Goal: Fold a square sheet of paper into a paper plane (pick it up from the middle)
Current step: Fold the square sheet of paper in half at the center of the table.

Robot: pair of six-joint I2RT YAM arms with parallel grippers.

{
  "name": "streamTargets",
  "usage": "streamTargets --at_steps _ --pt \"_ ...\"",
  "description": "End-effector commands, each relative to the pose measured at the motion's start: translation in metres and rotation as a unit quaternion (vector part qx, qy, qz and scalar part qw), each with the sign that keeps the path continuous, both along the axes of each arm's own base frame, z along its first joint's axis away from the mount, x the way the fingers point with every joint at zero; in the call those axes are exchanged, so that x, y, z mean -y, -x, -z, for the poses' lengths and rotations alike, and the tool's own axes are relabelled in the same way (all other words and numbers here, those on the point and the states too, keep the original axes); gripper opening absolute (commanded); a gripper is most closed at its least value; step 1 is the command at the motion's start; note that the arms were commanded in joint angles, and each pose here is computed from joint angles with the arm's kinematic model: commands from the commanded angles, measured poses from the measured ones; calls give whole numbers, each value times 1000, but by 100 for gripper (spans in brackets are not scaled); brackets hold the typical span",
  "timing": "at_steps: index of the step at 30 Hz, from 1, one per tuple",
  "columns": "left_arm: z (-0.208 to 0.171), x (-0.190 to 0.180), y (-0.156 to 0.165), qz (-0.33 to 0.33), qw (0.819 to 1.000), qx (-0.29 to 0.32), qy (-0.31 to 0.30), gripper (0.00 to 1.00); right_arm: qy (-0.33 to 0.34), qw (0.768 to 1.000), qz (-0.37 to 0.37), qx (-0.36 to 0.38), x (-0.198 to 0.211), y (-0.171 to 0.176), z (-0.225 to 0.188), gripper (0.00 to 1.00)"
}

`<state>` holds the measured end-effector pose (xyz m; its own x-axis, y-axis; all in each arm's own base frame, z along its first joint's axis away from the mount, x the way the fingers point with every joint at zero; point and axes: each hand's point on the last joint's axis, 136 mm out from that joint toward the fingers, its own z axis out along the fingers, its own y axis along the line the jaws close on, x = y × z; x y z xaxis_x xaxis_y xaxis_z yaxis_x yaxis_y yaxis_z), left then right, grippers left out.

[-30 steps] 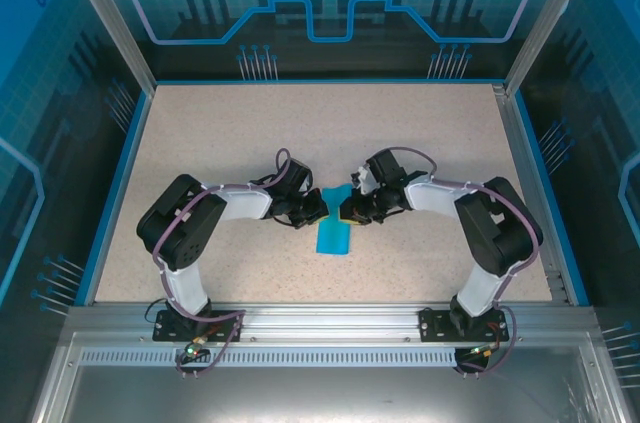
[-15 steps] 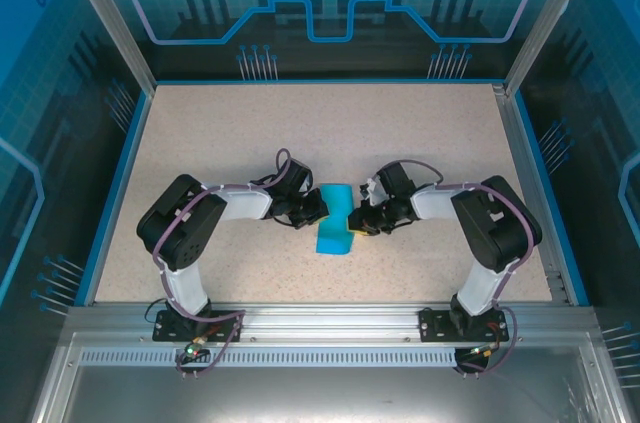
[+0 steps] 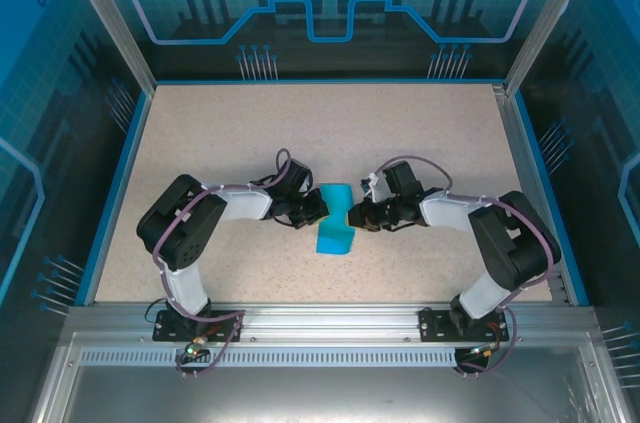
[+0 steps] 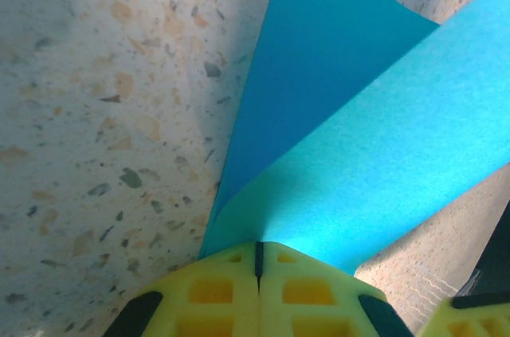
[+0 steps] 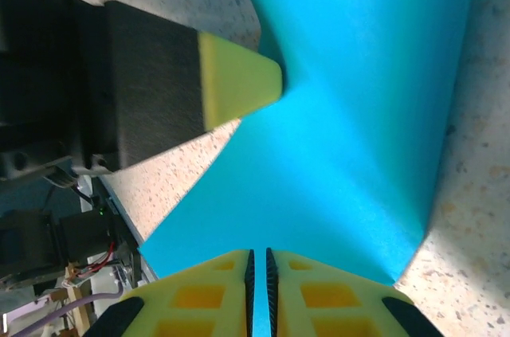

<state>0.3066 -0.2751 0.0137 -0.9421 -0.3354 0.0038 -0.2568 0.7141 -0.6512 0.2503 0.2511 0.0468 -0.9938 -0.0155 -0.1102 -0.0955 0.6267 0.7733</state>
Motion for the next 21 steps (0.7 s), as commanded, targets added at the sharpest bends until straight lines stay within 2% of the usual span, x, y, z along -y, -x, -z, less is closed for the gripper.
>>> streamTargets --at_steps 1,9,12,18,21 --pt "27 -15 22 -2 998 -42 -41 0 -12 999 -20 -34 -6 15 14 15" --pt "29 -15 22 -3 998 -43 -41 0 85 994 -18 -62 19 32 55 15" --pt "28 -15 22 -3 998 -42 -41 0 68 996 -18 -59 13 28 47 15" --pt "27 -15 21 -2 998 -42 -40 0 11 1000 -16 -18 -2 18 3 15" --pt "28 -15 21 -2 998 -42 -41 0 0 1000 -23 -19 -7 23 -1 15"
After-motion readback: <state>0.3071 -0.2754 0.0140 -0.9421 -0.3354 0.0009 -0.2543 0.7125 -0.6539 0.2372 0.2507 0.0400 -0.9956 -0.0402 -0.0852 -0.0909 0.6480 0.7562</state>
